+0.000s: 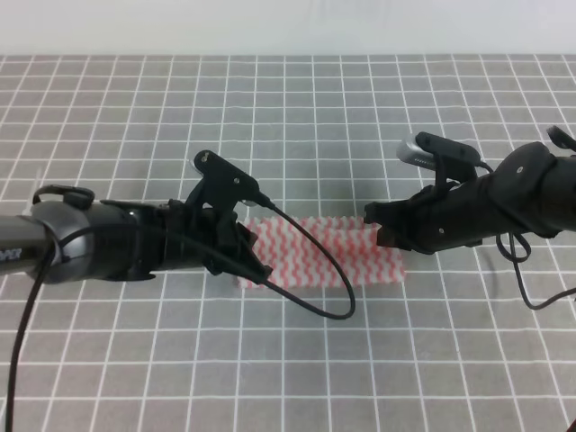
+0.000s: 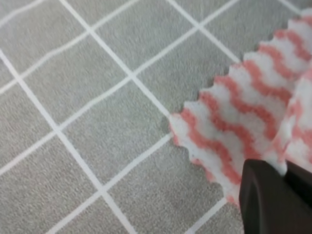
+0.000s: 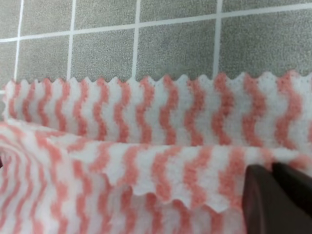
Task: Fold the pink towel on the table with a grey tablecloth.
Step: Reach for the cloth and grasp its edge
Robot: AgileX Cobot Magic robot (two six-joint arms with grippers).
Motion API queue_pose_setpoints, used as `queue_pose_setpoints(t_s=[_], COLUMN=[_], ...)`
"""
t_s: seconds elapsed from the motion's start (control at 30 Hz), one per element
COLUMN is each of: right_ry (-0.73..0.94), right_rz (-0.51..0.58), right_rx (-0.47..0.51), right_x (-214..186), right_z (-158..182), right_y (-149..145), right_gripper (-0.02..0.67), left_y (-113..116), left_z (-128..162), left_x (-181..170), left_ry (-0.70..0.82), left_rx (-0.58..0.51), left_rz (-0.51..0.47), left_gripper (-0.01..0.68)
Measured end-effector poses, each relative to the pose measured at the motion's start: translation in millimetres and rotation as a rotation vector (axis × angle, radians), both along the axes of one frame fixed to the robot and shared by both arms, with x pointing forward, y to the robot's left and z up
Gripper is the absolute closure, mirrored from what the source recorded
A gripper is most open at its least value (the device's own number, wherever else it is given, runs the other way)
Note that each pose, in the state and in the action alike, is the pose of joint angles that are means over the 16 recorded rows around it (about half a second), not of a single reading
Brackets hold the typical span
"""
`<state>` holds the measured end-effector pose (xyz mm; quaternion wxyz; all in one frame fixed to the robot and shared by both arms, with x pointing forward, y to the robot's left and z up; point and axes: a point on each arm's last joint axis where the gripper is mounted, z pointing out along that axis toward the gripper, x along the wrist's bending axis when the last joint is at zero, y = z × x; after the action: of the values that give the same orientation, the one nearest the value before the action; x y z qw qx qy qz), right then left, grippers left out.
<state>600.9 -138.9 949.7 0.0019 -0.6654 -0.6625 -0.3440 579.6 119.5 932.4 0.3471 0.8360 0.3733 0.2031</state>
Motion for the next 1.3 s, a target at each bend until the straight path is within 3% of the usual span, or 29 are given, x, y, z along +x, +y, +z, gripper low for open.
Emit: queue_pose_setpoints(t_s=[0.33,0.9,1.13,1.3], right_ry=[-0.008,-0.009,-0.007,-0.009], right_rz=[0.005,0.012,0.013,0.012], right_rx=[-0.006,-0.009,-0.009,-0.008], right_x=[0,0,0,0], right_z=[0,-1,-1,0], right_y=[0,0,0,0], right_gripper=[0.664,0.664,0.664,0.664], left_y=[0,-2,-4,-7], left_z=[-3,4,26,43], left_x=[0,5,11,12], left_ry=[-0.011,-0.046,-0.11,-0.146], left_rx=[0.029,0.04,0.014,-0.028], left_rz=[-0.027,-0.041,-0.035,-0.052], left_gripper=[0.662,0.342,0.31,0.36])
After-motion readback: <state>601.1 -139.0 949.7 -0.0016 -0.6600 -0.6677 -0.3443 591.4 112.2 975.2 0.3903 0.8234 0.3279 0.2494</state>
